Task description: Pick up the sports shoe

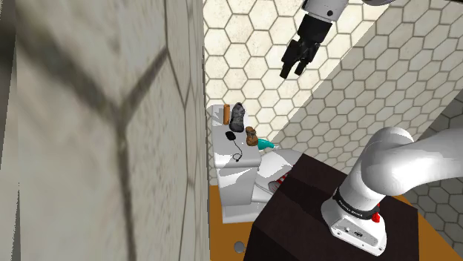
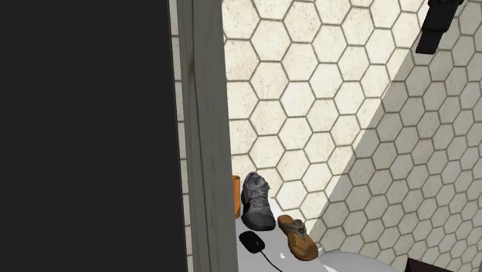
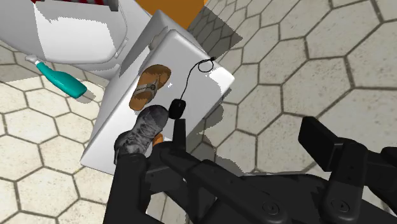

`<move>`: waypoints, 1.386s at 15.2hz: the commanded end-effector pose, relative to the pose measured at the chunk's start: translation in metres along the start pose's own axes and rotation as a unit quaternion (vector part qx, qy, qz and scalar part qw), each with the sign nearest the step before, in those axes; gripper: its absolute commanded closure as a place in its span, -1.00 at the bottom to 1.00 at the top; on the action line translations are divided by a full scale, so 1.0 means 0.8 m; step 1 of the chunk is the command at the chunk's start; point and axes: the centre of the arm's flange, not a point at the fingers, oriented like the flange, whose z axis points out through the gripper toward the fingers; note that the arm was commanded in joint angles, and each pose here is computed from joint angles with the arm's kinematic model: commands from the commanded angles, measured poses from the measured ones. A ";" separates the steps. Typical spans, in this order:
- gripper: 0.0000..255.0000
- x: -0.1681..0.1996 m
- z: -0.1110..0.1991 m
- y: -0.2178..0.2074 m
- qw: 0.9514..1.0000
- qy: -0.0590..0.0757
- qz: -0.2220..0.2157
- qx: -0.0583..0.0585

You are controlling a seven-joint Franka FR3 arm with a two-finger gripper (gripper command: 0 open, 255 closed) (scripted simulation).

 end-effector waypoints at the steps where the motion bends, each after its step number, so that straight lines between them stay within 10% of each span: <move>1: -1.00 0.000 0.000 0.000 1.000 0.000 0.000 0.000; 11: -1.00 0.072 0.140 0.007 0.993 0.041 0.108 -0.032; 21: -1.00 0.150 0.273 0.039 0.971 0.081 0.214 -0.064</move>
